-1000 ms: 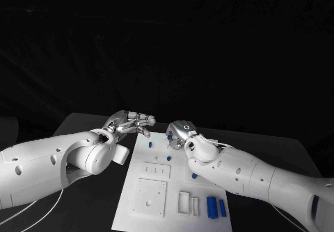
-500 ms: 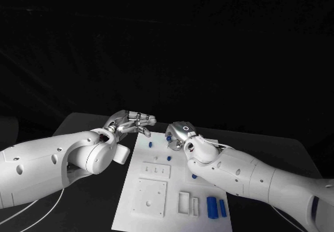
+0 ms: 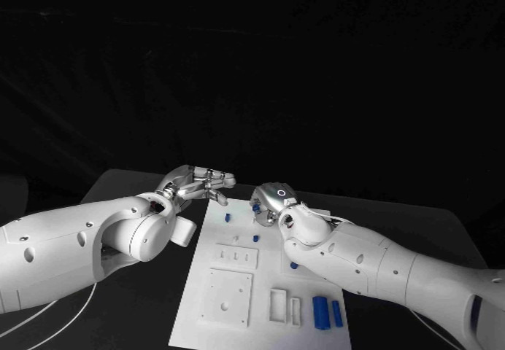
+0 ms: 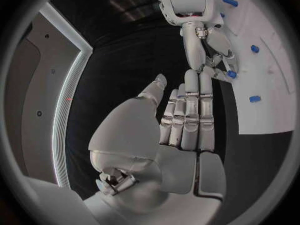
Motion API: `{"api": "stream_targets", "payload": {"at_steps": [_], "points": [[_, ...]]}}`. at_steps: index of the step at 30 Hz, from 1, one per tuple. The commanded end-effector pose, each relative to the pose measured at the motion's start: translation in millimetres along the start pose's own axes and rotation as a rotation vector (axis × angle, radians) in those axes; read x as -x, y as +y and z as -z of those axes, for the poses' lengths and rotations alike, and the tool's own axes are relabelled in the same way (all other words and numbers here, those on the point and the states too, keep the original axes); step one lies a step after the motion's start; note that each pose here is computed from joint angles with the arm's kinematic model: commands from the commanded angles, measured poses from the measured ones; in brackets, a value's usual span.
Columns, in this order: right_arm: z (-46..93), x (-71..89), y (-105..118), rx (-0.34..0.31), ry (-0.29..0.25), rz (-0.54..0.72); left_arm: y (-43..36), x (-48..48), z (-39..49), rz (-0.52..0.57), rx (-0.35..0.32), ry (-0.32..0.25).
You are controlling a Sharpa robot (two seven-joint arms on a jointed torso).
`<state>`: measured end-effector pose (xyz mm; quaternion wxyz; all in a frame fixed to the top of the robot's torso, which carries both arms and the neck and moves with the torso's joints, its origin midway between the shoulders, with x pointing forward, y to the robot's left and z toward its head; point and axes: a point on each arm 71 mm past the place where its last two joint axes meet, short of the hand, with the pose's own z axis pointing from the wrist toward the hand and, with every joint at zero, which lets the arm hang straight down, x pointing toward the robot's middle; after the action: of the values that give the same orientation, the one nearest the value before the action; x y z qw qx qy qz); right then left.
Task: Assemble the parts on the task board
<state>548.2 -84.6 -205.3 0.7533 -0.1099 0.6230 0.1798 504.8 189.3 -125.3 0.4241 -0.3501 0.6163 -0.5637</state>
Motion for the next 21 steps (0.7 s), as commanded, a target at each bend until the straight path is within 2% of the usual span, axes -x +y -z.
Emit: {"api": "stream_targets", "payload": {"at_steps": [1, 21], "points": [[1.5, -3.8, -3.7, -0.027, 0.012, 0.021, -1.8, -1.5, -0.4, -0.001, -0.008, 0.016], [2.6, -4.2, -5.2, -0.046, 0.027, 0.034, -1.6, 1.2, -2.6, -0.01, -0.01, 0.011]]}}
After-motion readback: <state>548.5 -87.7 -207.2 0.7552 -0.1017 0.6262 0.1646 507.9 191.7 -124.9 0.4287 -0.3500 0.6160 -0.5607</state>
